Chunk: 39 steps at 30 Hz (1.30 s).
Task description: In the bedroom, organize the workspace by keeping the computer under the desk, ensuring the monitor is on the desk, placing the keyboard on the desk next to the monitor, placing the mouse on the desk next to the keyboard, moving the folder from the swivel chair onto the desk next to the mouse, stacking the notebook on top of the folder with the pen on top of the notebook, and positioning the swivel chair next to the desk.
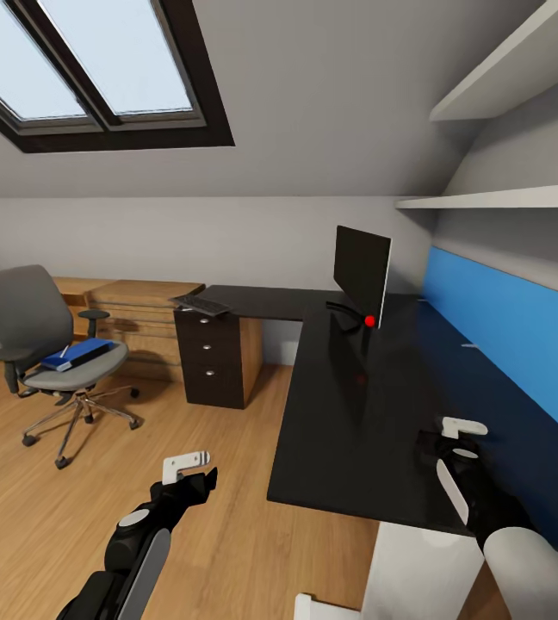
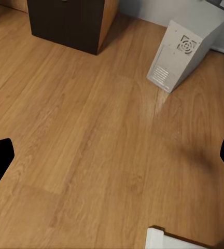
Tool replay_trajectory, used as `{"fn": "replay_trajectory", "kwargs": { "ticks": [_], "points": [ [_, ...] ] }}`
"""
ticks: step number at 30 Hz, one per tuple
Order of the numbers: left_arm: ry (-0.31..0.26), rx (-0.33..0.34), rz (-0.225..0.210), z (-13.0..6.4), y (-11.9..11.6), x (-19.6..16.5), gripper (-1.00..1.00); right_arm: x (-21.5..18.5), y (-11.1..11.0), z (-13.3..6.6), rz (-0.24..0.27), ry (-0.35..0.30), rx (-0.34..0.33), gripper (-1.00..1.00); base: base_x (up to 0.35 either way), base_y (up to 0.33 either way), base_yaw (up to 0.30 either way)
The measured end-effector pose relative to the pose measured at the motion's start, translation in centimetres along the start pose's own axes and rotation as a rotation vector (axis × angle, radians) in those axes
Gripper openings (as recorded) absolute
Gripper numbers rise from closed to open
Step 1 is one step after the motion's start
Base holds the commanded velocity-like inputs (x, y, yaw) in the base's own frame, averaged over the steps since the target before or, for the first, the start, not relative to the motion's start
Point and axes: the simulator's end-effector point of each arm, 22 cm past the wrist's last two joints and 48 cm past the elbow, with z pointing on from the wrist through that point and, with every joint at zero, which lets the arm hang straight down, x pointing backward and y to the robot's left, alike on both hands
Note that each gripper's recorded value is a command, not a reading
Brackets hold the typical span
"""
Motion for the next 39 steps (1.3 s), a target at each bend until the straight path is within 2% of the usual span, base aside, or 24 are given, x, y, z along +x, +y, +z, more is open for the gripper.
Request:
{"fn": "replay_trajectory", "kwargs": {
  "ticks": [39],
  "points": [
    [0.001,-0.008,-0.002,0.03,0.36,0.0,1.0,-0.01,-0.08,-0.01,-0.003,0.001,0.002,1.0,0.016,-0.03,0.0]
  ]
}}
